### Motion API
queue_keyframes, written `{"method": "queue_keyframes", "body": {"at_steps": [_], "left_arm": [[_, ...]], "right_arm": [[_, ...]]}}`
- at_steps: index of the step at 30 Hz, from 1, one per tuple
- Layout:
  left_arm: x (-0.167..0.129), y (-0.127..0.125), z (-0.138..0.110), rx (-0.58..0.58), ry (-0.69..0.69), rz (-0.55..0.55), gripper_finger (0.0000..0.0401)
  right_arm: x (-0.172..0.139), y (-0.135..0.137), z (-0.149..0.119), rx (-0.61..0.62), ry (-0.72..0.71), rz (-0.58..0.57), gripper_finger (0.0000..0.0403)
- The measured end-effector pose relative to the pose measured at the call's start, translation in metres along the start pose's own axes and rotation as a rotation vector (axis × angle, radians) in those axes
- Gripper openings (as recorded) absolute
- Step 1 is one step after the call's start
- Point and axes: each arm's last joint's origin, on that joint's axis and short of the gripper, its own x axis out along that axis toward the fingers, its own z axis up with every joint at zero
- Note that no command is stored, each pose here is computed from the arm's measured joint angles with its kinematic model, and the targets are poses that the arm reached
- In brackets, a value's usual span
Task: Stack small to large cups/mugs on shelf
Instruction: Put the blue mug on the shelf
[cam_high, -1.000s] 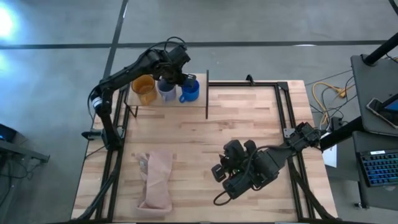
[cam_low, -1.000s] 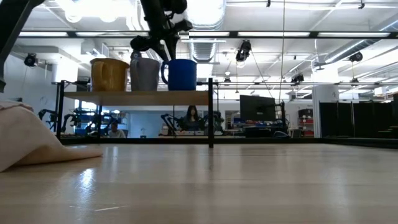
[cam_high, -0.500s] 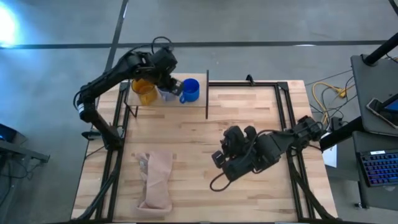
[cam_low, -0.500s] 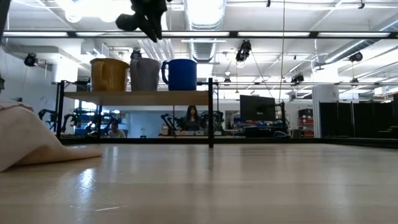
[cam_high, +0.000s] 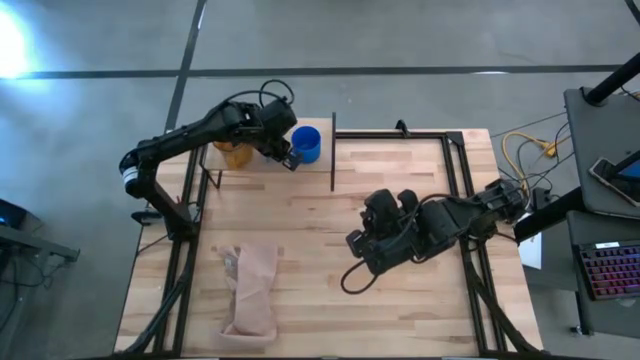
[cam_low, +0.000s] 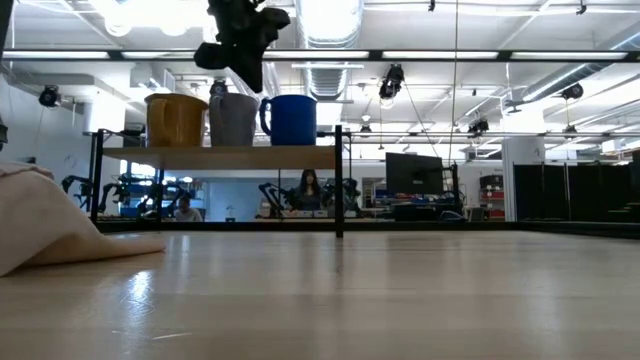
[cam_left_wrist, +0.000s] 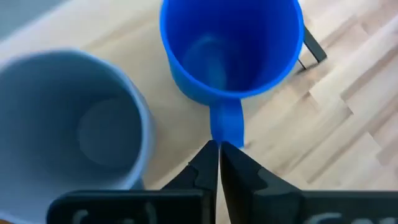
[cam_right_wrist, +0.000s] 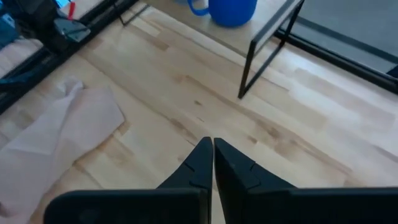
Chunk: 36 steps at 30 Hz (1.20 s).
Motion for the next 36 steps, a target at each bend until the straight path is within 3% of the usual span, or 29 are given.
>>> {"method": "queue_keyframes", "body": {"at_steps": [18, 36], "left_arm": [[0.016, -0.002, 0.000, 0.010, -0.002, 0.026, 0.0000], [0.026, -0.008, 0.007, 0.002, -0.044, -0.034, 0.0000]], "right_arm": [[0.010, -0.029, -0.020, 0.107, 0.069, -0.072, 0.0009], [0.008, -0.027, -0.017, 0.102, 0.053, -0.043, 0.0009]]}}
